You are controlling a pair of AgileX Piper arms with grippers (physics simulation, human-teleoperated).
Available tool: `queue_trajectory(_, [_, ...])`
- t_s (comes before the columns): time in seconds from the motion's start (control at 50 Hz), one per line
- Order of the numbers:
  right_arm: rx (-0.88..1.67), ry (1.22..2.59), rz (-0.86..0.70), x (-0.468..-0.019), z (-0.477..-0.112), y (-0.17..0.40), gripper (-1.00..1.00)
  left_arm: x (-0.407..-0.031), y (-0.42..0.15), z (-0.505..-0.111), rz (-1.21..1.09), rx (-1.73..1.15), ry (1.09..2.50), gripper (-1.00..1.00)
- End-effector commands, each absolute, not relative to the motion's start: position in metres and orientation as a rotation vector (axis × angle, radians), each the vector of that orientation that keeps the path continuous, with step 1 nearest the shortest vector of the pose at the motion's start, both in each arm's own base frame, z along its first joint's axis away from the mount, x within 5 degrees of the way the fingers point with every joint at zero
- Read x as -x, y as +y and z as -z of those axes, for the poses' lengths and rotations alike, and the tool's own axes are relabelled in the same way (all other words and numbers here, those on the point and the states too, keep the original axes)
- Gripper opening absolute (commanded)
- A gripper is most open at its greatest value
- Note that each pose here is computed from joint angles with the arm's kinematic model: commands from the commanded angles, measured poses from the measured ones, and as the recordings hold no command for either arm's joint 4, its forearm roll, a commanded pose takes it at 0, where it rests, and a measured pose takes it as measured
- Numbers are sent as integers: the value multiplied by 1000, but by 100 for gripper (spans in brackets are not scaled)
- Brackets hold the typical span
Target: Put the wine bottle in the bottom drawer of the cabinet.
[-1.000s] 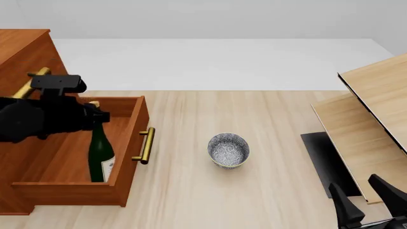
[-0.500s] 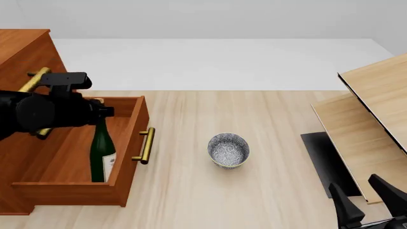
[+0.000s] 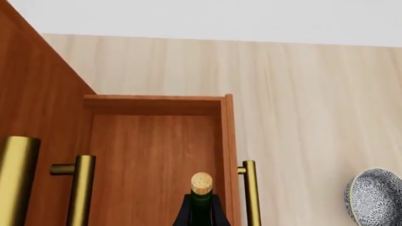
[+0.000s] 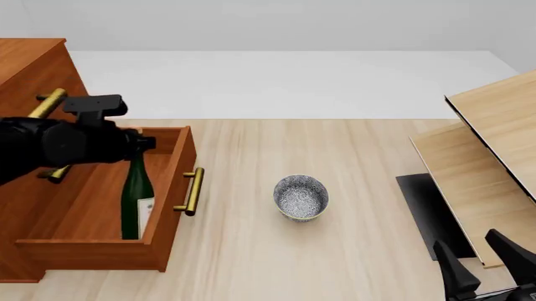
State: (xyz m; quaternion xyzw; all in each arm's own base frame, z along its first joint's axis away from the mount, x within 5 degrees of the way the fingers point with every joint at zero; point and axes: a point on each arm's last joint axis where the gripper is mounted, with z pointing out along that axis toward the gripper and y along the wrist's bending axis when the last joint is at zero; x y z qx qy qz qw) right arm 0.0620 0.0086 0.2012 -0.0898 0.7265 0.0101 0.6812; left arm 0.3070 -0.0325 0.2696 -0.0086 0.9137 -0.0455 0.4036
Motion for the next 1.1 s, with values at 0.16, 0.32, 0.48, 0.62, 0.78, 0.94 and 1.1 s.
queue_trajectory(0.16, [199, 1633, -20, -62, -201, 8, 100, -320, -32, -237, 99, 14, 2405, -100])
queue_trajectory(0.32, [199, 1635, -19, -62, -201, 8, 100, -328, -30, -233, 93, 22, 2404, -100])
queue_trajectory(0.48, [198, 1635, -21, -62, -201, 8, 100, -331, -30, -224, 90, 22, 2417, -100])
queue_trajectory(0.62, [200, 1636, -20, -61, -200, 8, 100, -334, -31, -221, 94, 25, 2419, -100])
queue_trajectory(0.78, [199, 1638, -19, -61, -200, 8, 100, -338, -29, -215, 86, 23, 2424, -100])
queue_trajectory(0.94, [198, 1639, -18, -61, -200, 8, 100, -342, -29, -208, 87, 30, 2431, -100])
queue_trajectory(1.1, [197, 1640, -17, -62, -200, 8, 100, -348, -27, -204, 78, 21, 2435, -100])
